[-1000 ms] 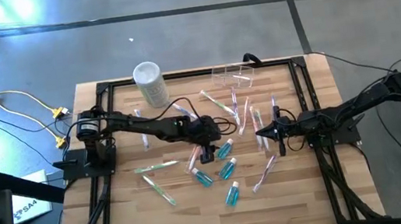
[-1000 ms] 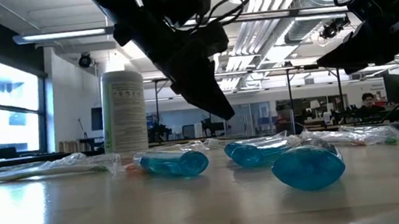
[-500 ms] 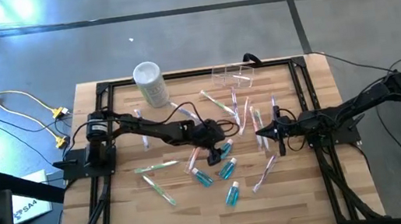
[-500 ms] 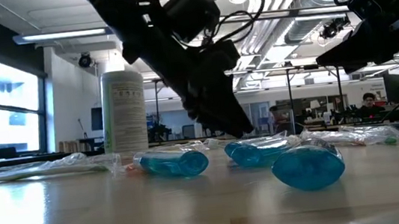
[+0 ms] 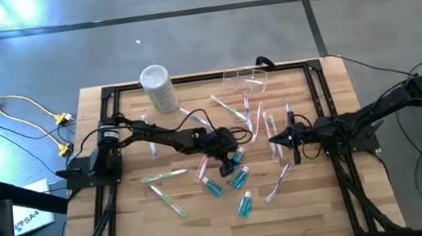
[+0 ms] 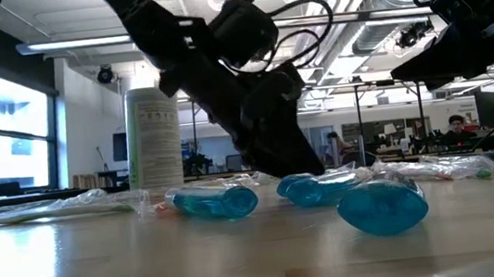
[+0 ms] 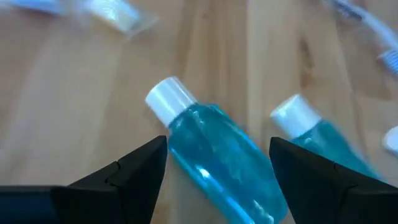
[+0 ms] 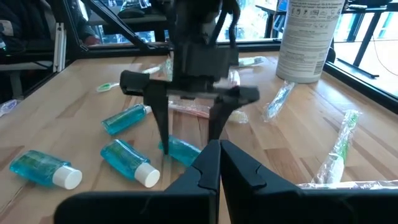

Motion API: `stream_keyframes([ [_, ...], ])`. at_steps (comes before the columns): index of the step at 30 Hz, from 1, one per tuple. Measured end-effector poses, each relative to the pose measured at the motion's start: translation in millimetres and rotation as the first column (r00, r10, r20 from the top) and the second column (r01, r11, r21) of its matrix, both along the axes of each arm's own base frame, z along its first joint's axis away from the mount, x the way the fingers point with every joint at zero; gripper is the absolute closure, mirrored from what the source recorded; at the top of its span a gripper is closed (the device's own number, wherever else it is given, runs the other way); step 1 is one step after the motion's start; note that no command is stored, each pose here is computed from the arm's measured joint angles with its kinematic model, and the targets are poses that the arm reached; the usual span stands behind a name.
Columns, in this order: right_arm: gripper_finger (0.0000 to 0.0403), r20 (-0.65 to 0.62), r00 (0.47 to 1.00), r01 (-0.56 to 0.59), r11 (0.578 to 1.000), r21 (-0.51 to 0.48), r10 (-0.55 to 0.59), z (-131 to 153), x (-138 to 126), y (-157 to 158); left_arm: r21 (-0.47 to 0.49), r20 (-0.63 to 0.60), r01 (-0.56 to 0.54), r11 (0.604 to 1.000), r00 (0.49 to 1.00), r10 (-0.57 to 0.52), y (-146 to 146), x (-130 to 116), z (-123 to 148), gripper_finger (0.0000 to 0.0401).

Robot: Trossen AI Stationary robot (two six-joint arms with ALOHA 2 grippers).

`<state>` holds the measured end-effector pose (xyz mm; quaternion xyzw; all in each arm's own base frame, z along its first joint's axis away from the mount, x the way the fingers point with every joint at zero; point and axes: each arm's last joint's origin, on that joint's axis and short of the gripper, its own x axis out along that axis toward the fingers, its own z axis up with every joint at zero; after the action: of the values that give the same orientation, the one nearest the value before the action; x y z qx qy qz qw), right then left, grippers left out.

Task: Pick & Place toothbrushing station
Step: Put the blue mouthwash into the transparent organizer

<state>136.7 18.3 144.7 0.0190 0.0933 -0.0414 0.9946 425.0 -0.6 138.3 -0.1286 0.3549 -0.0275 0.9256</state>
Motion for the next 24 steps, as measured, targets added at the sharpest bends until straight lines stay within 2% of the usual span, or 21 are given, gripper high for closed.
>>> stream_keyframes([
  [6,0.0401,0.005,1.000,0.000,1.000,0.001,0.000,0.4,0.2,0.0,-0.098,0.000,0.006,0.995,1.000,-0.006,12.2,2.6,-6.9,0.0124],
  [15,0.0401,-0.003,1.000,0.000,1.000,0.000,0.000,-0.3,0.1,0.0,-0.115,-0.004,0.006,0.993,1.000,-0.006,18.1,2.9,-10.0,0.0133],
  [18,0.0401,-0.003,1.000,0.000,1.000,0.000,0.000,-0.3,0.1,0.0,-0.111,-0.007,-0.001,0.994,1.000,0.000,18.4,2.8,-10.4,0.0165],
  [24,0.0401,-0.003,1.000,0.000,1.000,0.000,0.000,-0.4,0.1,0.0,-0.117,-0.022,-0.011,0.993,1.000,0.009,18.9,2.0,-11.9,0.0272],
])
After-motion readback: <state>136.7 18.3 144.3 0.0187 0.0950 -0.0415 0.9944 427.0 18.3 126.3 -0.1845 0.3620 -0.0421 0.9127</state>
